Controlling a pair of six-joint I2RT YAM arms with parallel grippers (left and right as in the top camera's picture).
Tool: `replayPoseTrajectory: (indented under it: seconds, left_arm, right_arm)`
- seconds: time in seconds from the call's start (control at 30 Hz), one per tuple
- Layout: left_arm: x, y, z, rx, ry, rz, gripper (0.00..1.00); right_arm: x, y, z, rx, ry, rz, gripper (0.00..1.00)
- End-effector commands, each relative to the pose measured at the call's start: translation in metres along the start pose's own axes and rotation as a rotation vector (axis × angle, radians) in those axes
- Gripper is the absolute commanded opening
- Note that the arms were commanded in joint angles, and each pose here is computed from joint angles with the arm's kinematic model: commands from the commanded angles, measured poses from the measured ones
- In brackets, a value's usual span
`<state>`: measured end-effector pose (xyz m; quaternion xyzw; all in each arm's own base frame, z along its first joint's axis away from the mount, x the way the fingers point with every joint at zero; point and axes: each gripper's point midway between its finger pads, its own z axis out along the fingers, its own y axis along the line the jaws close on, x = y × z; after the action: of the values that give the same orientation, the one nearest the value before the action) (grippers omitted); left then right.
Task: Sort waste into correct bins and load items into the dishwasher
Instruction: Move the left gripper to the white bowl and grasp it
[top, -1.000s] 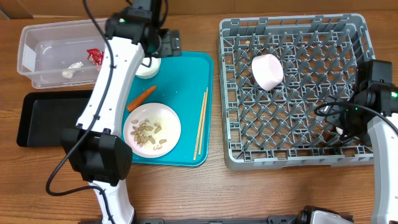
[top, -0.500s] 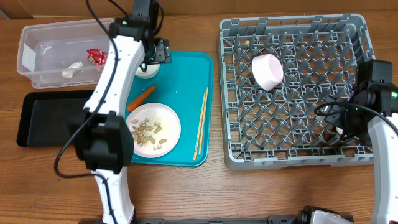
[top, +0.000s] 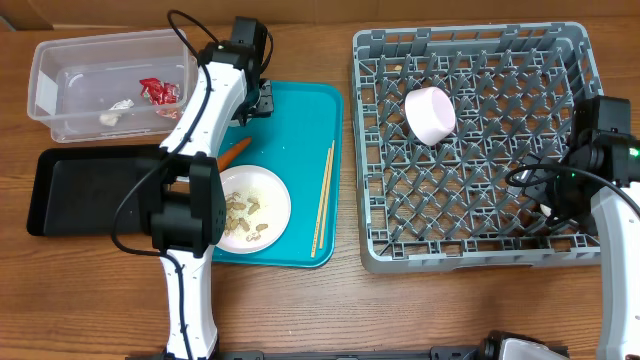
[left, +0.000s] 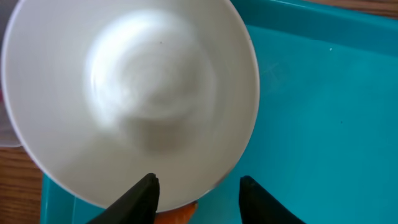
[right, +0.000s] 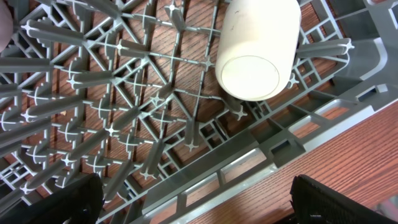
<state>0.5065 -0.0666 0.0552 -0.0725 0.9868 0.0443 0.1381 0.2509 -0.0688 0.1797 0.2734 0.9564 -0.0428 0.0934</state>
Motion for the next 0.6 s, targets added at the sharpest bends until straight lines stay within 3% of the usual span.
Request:
replayPoseTrajectory:
  seconds: [0.0,0.3,0.57]
  left_arm:
    - [0.003,-0.006,0.011,0.001,0.012,0.014,0.43]
    - [0.004,-0.01,0.018,0.002,0.01,0.019,0.3]
    - [0.001,-0.014,0.021,0.008,-0.003,0.022,0.05]
  right_arm:
    - [-0.006,0.001,-0.009,-0.014,-0.038,0.012,0.99]
    - [-0.004,0.0,-0.009,-0.012,-0.031,0.011,0.99]
    - [-0.004,0.0,-0.009,-0.012,-0.031,0.011,0.99]
